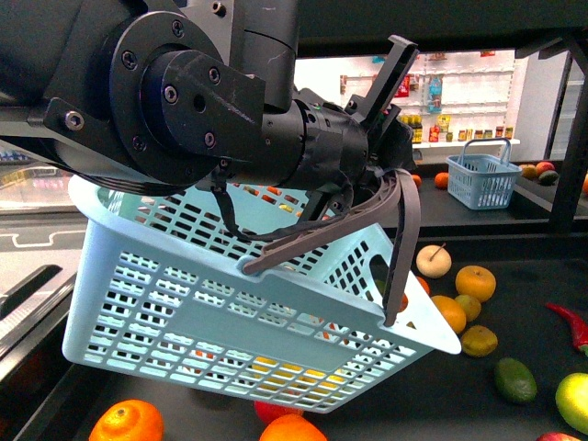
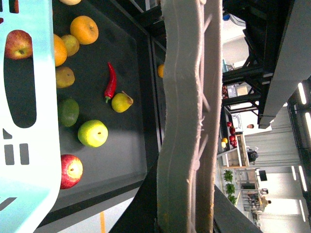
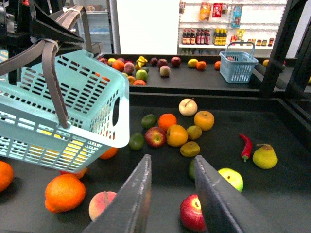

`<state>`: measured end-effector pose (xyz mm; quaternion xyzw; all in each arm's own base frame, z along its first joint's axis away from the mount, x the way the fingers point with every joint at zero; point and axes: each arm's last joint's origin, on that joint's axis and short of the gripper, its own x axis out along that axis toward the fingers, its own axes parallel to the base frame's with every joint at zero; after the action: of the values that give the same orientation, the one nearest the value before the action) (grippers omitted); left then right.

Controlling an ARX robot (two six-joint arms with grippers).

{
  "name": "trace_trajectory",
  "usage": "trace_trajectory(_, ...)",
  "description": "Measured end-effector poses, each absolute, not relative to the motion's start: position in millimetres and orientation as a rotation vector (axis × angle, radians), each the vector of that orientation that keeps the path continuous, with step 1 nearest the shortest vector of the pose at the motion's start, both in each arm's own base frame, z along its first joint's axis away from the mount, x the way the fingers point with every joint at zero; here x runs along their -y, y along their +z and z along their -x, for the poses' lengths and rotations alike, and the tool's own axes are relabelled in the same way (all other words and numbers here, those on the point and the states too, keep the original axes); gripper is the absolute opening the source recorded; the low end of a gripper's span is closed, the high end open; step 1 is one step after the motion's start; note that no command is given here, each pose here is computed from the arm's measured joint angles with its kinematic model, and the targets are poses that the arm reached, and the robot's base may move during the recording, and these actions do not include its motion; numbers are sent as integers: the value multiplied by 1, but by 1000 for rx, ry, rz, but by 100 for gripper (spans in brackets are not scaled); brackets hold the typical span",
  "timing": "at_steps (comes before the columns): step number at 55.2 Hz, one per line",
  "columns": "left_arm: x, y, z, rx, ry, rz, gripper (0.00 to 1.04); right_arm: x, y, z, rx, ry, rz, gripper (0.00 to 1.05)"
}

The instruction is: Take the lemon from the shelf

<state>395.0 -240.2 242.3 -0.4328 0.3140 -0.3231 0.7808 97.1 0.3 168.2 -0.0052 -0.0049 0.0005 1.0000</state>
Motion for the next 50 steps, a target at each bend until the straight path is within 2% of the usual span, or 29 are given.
trace_trajectory(6,240,243,-395,-654,-679,928,10,0,168,-97,10,1,10,52)
trace_trajectory(13,238,246,-399,-497,-530,922,10,0,168,-97,9,1,10,73)
trace_trajectory(22,212,255,-409,-323,-372,970,10,0,168,-97,9,1,10,98)
trace_trajectory(36,136,280,-417,9,-111,1199,10,0,168,-97,9,1,8,97)
trace_trajectory(50,69,293,-419,268,-18,1341,9,0,168,-97,9,1,8,97)
